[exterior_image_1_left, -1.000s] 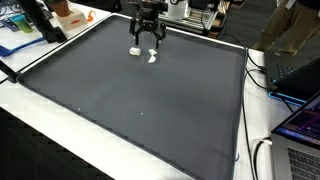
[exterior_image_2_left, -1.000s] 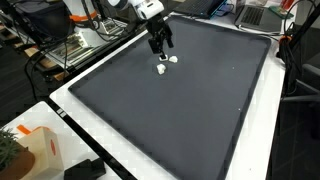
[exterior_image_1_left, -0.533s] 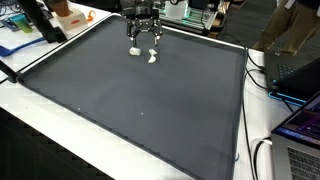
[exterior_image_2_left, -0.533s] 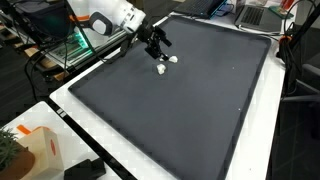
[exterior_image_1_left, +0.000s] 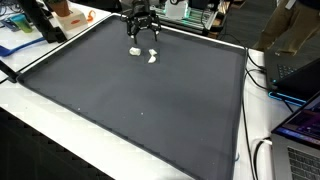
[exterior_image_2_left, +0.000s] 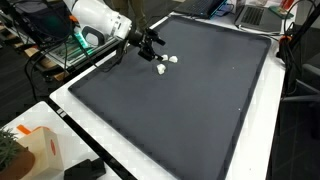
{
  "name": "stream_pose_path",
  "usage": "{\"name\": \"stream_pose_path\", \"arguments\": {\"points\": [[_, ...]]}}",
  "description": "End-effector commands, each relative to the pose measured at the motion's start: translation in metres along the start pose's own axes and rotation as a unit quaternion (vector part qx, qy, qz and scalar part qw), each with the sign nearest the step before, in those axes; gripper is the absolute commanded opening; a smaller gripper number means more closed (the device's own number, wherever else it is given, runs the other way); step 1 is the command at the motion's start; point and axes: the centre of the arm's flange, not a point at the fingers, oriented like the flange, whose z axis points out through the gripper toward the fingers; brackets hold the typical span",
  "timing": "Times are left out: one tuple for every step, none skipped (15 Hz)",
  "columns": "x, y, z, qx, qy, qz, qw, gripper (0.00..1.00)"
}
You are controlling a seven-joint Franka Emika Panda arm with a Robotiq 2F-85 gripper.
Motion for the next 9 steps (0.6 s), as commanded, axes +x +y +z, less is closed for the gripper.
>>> {"name": "stream_pose_path", "arguments": {"points": [[0.013, -0.007, -0.016, -0.023, 0.03, 0.004, 0.9993, 1.0], [0.018, -0.011, -0.019, -0.028, 0.033, 0.004, 0.999, 1.0], [0.023, -0.015, -0.021, -0.033, 0.037, -0.001, 0.9988, 1.0], [0.027, -0.016, -0.021, -0.036, 0.038, -0.004, 0.9986, 1.0], [0.031, -0.016, -0.02, -0.038, 0.038, -0.008, 0.9985, 1.0], [0.035, -0.019, -0.021, -0.039, 0.037, -0.009, 0.9985, 1.0], [0.039, -0.024, -0.021, -0.042, 0.034, -0.008, 0.9985, 1.0], [0.045, -0.029, -0.02, -0.055, 0.014, 0.001, 0.9984, 1.0], [0.051, -0.032, -0.016, -0.075, -0.003, 0.007, 0.9972, 1.0]]}}
